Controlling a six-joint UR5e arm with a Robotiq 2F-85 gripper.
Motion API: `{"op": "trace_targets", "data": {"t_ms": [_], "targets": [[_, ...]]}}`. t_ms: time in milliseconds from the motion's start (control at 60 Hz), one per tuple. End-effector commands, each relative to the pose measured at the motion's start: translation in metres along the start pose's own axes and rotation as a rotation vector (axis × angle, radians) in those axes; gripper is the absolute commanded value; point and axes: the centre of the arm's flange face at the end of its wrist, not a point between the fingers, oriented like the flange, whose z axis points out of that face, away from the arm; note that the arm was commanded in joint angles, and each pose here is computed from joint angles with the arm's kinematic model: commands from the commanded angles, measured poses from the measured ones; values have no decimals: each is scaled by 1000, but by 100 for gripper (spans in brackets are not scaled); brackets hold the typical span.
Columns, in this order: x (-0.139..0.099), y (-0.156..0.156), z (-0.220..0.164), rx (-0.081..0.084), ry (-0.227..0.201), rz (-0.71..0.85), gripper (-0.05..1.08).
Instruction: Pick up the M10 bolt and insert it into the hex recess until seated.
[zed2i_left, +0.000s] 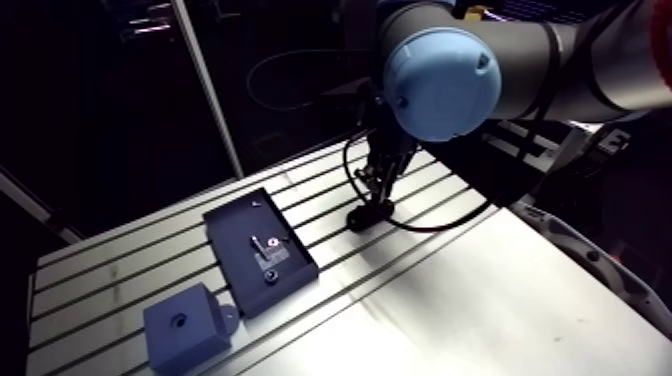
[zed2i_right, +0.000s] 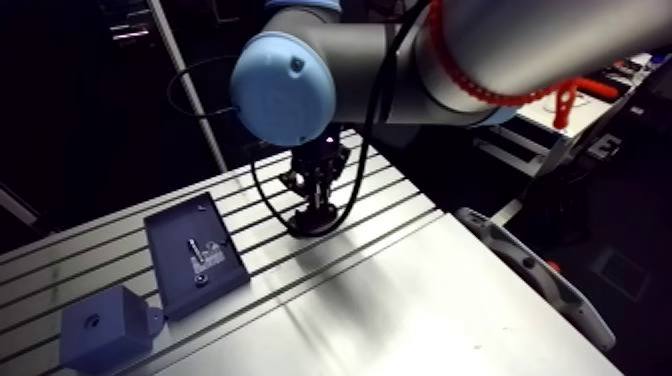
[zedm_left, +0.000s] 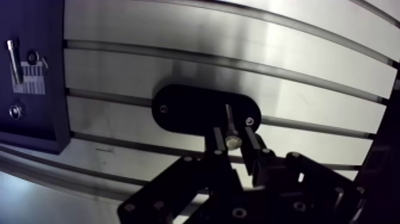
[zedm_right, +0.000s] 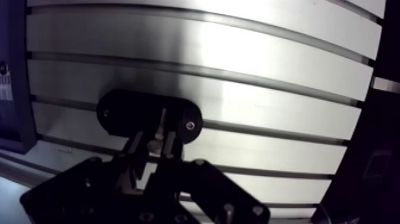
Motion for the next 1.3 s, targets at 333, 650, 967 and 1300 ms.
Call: {"op": "trace_targets", "data": {"t_ms": [333,650,967,1300], "targets": [[9,5,-27,-26,43,-3,76],[19,-18,-97,-24,41,-49,78],[38,-79,-149,9,-32,-137,82],[69,-142,-158,-13,-110,-176,88]]}}
